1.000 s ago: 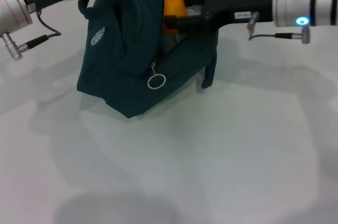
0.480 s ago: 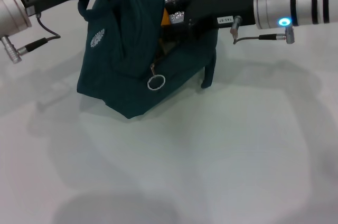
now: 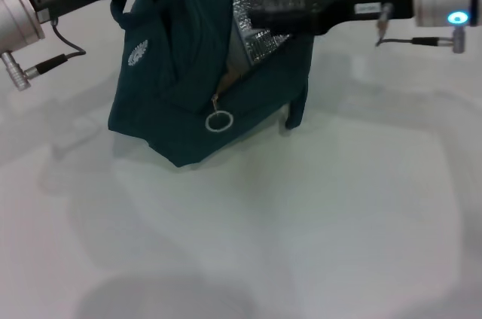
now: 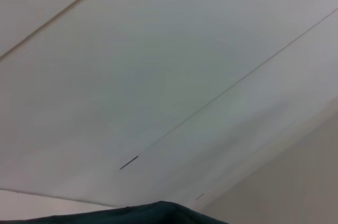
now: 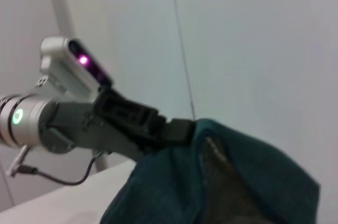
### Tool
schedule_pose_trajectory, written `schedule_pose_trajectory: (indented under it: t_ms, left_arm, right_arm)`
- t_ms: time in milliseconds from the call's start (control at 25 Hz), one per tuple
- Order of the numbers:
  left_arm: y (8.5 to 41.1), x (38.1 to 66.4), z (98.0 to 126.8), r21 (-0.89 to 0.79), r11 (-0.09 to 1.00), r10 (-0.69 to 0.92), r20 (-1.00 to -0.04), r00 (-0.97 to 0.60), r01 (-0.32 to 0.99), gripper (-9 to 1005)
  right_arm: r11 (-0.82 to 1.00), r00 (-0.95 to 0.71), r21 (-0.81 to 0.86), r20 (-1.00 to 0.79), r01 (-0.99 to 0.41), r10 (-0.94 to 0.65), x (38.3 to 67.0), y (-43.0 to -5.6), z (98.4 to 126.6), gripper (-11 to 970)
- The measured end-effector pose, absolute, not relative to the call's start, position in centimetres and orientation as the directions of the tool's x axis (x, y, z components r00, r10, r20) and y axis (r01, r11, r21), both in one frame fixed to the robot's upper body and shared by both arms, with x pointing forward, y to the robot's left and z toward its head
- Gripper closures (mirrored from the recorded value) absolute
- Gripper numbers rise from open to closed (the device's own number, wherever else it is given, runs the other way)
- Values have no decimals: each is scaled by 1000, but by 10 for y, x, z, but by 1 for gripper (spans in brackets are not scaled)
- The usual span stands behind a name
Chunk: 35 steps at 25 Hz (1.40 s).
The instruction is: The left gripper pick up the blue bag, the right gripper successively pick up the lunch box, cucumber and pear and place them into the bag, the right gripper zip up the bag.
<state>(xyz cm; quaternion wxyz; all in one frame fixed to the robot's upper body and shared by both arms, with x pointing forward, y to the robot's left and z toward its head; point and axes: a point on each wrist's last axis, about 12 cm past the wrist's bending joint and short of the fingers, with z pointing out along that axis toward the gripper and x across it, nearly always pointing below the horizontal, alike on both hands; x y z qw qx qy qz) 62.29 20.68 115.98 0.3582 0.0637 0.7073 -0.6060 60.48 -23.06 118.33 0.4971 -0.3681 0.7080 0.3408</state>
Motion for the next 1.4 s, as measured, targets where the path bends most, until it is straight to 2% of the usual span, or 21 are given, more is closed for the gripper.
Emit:
schedule_pose_trajectory:
  t_ms: [280, 560, 760, 960, 1160, 1400]
  left_arm:
    - [207, 623, 1160, -806, 262, -342, -592, -730, 530, 945]
    - [205, 621, 1157, -813, 256, -344, -583, -736, 524, 945]
    - [204, 620, 1156, -814, 253, -341, -580, -740, 523, 945]
    - [201, 617, 1156, -806, 237, -321, -593, -739, 543, 945]
    - [201, 617, 1157, -802, 235, -316, -598, -737, 549, 944]
    - [203, 616, 1157, -797, 236, -311, -604, -734, 556, 944]
  right_arm:
    - [614, -238, 154, -970, -774, -56, 598, -277, 1186, 204]
    - [736, -332, 324, -932, -594, 142, 601, -307, 1151, 212]
    - [740, -395, 464, -873, -487, 287, 611, -305, 1129, 218]
    - [705, -419, 538, -833, -462, 361, 620, -293, 1124, 225]
    - [700, -439, 553, -821, -452, 365, 634, -280, 1126, 232]
    - [691, -526, 561, -796, -456, 299, 649, -258, 1122, 241]
